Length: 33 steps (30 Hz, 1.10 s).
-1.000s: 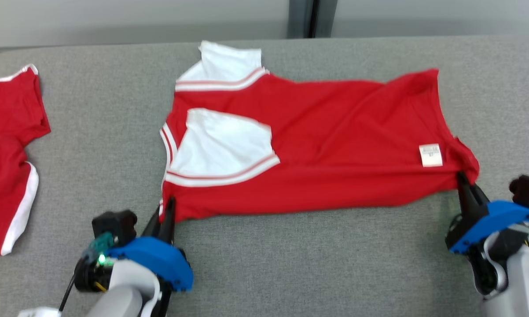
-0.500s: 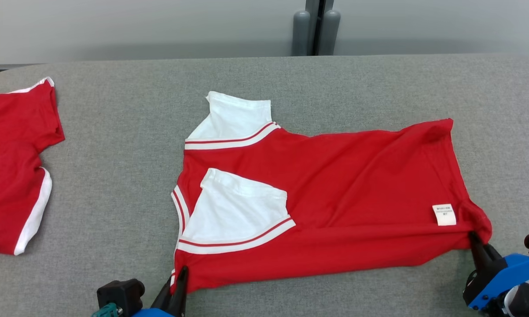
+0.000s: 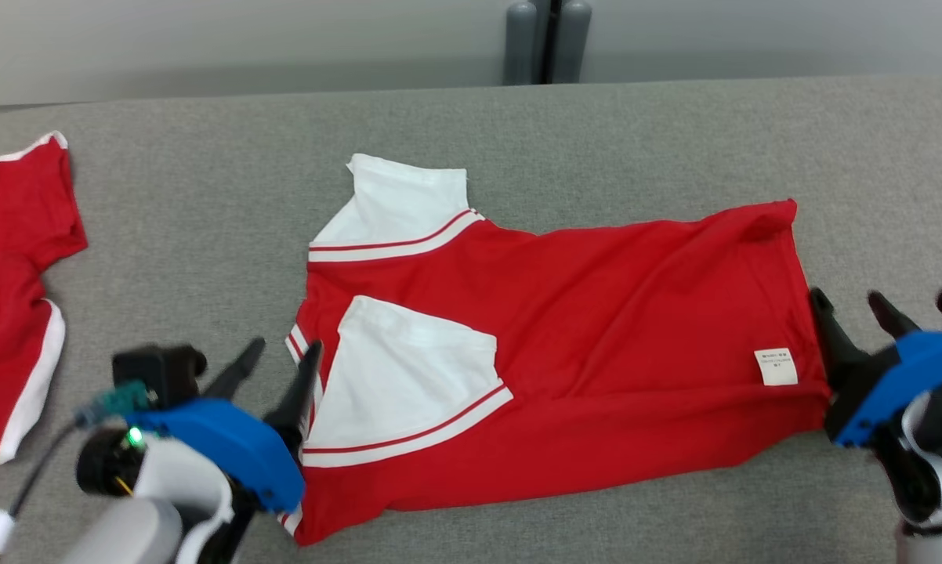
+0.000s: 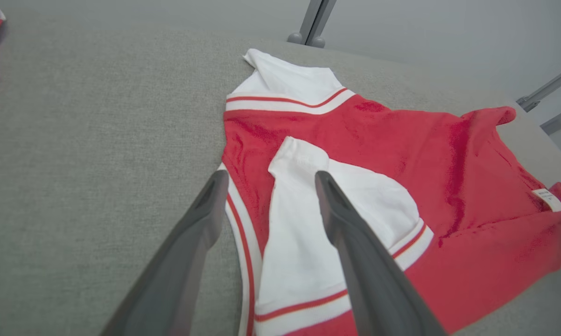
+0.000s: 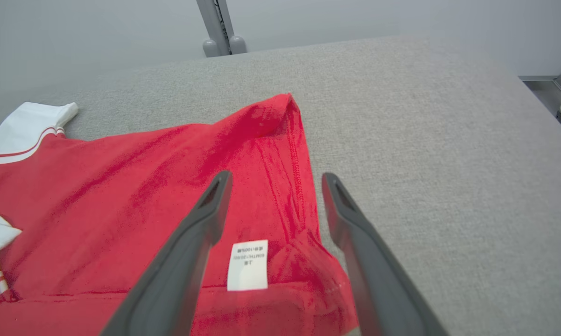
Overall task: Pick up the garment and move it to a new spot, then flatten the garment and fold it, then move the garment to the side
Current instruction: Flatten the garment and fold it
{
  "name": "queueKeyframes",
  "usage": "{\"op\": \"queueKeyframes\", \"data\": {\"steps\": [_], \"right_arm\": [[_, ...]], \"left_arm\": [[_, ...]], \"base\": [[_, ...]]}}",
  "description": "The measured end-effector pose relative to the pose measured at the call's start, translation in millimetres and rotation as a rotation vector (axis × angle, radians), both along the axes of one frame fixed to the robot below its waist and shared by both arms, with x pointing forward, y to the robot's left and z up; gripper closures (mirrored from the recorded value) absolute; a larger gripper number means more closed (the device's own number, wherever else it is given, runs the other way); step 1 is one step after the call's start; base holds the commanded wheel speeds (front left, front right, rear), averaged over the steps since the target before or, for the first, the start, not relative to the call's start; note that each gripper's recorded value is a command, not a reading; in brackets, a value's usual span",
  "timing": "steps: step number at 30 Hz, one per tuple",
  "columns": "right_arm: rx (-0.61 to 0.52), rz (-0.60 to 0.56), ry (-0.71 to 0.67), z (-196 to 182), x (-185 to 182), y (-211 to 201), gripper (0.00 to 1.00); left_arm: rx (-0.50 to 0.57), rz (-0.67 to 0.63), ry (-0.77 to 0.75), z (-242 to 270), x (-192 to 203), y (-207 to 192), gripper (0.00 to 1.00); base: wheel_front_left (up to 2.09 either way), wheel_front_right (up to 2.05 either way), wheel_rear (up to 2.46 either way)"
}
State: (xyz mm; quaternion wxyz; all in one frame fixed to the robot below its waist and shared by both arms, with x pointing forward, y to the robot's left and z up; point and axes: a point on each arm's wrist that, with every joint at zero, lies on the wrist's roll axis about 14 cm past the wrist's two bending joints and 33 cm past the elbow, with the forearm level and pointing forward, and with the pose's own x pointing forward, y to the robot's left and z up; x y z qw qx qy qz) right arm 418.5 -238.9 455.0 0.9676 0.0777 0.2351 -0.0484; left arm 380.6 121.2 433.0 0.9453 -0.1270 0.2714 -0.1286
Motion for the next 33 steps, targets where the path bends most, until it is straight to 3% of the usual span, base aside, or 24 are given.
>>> {"op": "queueKeyframes", "data": {"steps": [7,11,15,25,33], "right_arm": [[-0.065,0.156,0.037,21.0,59.1,30.3,0.00],[-0.082,0.205,0.067,16.2,88.8,37.1,0.00],[-0.113,0.236,0.090,7.5,108.0,37.8,0.00],[-0.149,0.209,0.086,-9.7,131.7,16.0,0.00],[-0.141,0.190,0.102,-25.9,134.7,7.9,0.00]], "left_arm": [[-0.037,-0.096,0.042,9.4,98.1,1.5,0.00],[-0.154,-0.111,0.144,6.4,144.5,-10.0,0.00],[-0.110,-0.156,0.220,-3.1,177.5,-10.9,0.00],[-0.034,-0.296,0.388,-37.7,193.7,-38.0,0.00],[0.079,-0.268,0.452,-72.6,199.0,-28.9,0.00]], "base": [[0.00,0.00,0.00],[0.00,0.00,0.00],[0.00,0.00,0.00],[0.00,0.00,0.00],[0.00,0.00,0.00]]}}
